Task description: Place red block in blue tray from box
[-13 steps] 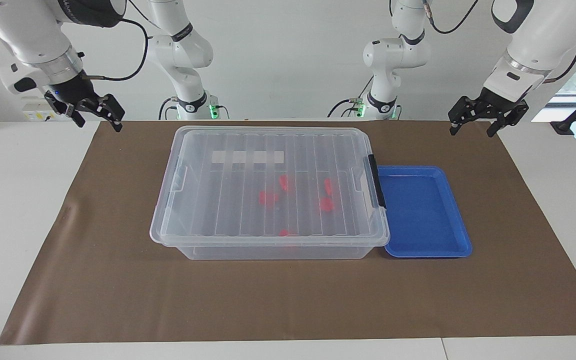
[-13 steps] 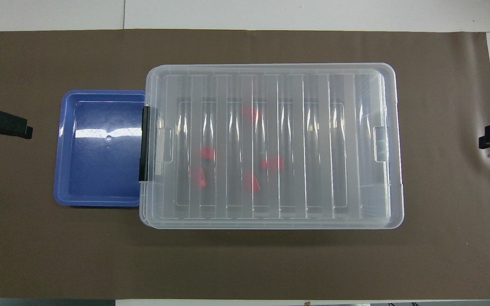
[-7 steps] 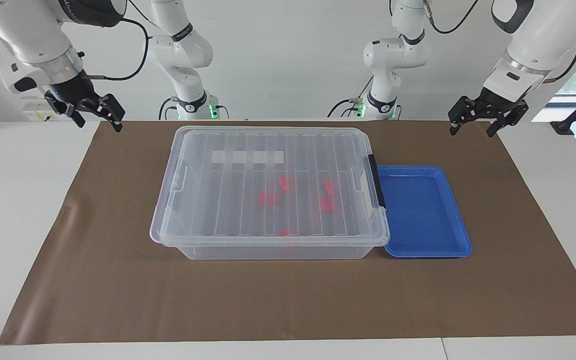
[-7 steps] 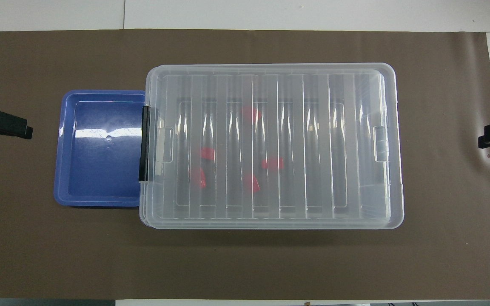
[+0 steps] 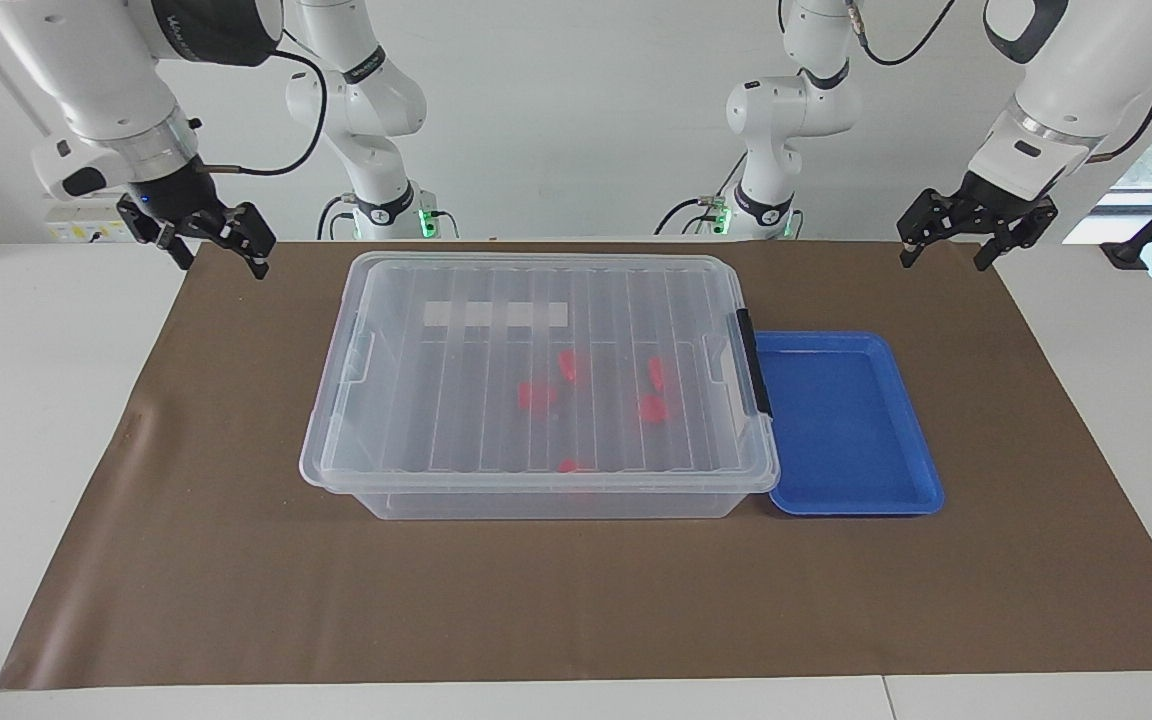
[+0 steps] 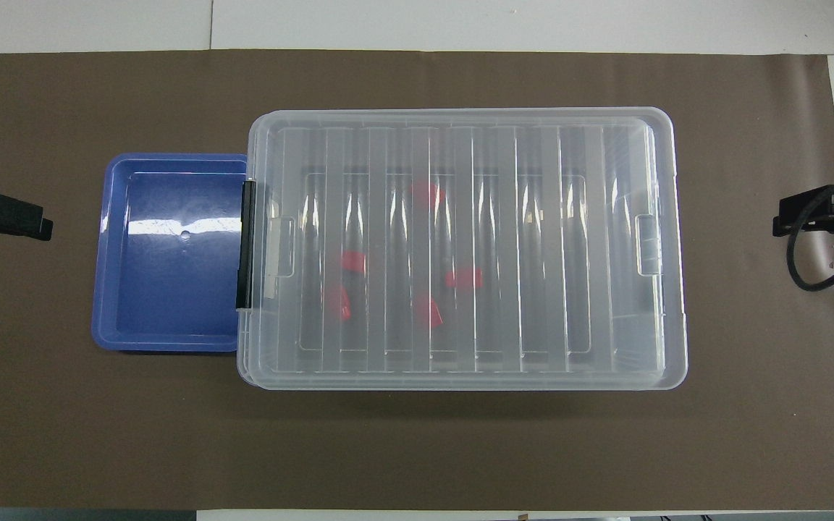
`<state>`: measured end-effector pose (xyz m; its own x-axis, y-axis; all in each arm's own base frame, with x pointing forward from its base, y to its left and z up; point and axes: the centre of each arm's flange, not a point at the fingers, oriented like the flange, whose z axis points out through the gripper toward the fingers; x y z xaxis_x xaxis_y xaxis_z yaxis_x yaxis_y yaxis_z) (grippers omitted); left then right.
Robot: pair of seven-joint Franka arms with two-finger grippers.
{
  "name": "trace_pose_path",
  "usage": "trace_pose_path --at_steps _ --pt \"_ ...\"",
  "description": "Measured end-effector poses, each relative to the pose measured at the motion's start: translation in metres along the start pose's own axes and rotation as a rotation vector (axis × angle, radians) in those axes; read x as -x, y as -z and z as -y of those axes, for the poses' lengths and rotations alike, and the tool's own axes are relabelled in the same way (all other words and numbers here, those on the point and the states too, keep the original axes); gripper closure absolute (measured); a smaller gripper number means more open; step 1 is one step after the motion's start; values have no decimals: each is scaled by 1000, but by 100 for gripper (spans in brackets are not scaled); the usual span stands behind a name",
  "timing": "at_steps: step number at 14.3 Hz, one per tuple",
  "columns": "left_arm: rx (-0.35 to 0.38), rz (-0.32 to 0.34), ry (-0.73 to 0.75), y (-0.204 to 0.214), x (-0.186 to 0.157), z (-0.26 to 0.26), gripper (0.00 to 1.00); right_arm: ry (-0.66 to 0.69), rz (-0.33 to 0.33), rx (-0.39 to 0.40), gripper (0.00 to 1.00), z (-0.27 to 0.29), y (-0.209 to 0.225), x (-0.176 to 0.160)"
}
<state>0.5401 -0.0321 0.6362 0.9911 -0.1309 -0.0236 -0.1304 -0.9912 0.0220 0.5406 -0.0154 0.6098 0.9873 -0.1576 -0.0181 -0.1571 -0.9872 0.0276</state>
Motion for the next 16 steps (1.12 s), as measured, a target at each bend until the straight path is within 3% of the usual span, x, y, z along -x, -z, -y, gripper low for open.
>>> trace_pose_path --at_steps 6,16 --pt "0 5 1 -2 2 0 0 9 -43 -13 0 60 -44 -16" --pt "0 10 -1 -4 6 0 0 40 -34 -22 0 78 -127 -24"
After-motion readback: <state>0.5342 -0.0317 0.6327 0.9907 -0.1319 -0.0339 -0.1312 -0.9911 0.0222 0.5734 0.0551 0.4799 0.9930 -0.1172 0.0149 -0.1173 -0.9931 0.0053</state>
